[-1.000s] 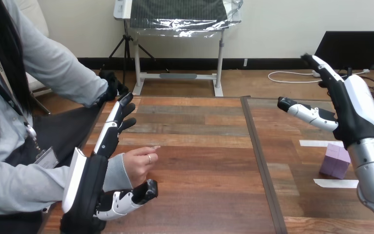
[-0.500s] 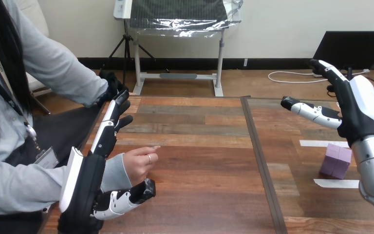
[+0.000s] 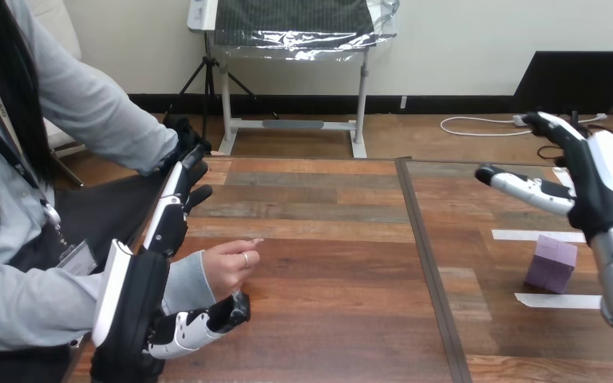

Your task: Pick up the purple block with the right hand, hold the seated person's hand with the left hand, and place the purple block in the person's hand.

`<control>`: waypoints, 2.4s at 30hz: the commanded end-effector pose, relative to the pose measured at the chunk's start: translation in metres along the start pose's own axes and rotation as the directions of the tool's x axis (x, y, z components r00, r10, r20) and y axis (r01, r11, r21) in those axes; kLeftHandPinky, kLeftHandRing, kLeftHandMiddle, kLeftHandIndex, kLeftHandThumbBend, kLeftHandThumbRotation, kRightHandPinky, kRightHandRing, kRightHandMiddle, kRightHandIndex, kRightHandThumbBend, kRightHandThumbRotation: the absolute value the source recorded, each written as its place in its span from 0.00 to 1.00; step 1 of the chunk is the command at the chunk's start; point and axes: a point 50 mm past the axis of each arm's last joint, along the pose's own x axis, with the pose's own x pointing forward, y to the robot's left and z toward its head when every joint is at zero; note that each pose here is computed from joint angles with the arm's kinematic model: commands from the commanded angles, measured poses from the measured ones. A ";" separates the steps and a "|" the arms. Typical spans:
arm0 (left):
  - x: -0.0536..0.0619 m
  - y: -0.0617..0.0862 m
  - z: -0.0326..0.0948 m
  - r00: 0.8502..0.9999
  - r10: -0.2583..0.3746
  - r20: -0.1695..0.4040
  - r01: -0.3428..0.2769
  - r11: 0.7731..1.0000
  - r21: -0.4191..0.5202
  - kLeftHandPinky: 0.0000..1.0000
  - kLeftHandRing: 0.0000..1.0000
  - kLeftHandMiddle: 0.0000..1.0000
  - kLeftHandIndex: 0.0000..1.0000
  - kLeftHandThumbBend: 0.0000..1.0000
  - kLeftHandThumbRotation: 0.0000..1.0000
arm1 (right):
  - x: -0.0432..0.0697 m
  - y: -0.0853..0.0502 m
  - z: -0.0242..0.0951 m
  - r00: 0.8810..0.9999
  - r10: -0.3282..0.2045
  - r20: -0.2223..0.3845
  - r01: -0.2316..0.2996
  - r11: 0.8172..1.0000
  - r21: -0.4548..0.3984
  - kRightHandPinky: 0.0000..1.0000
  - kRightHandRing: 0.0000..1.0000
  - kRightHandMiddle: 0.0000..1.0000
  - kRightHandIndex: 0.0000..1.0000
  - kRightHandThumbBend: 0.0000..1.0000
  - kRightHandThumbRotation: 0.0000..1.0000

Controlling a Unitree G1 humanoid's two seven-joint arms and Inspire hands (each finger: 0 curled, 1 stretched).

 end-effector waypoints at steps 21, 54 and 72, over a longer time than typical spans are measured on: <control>0.012 0.004 0.006 0.997 -0.007 0.075 0.008 1.000 -0.014 0.89 0.96 0.99 0.96 1.00 0.78 | 0.015 -0.019 0.001 0.997 -0.017 -0.080 0.013 0.998 -0.054 0.72 0.85 0.82 0.85 1.00 0.63; 0.007 0.008 0.010 0.997 -0.003 0.083 0.005 1.000 -0.023 0.91 0.97 0.99 0.96 1.00 0.74 | 0.002 -0.004 -0.022 0.967 0.087 -0.239 -0.111 0.990 -0.085 0.73 0.84 0.81 0.85 1.00 0.64; 0.005 0.008 0.012 0.996 0.002 0.094 0.001 1.000 -0.028 0.89 0.96 0.98 0.95 1.00 0.73 | -0.006 0.008 -0.031 0.941 0.158 -0.299 -0.197 0.975 -0.104 0.65 0.77 0.79 0.87 1.00 0.69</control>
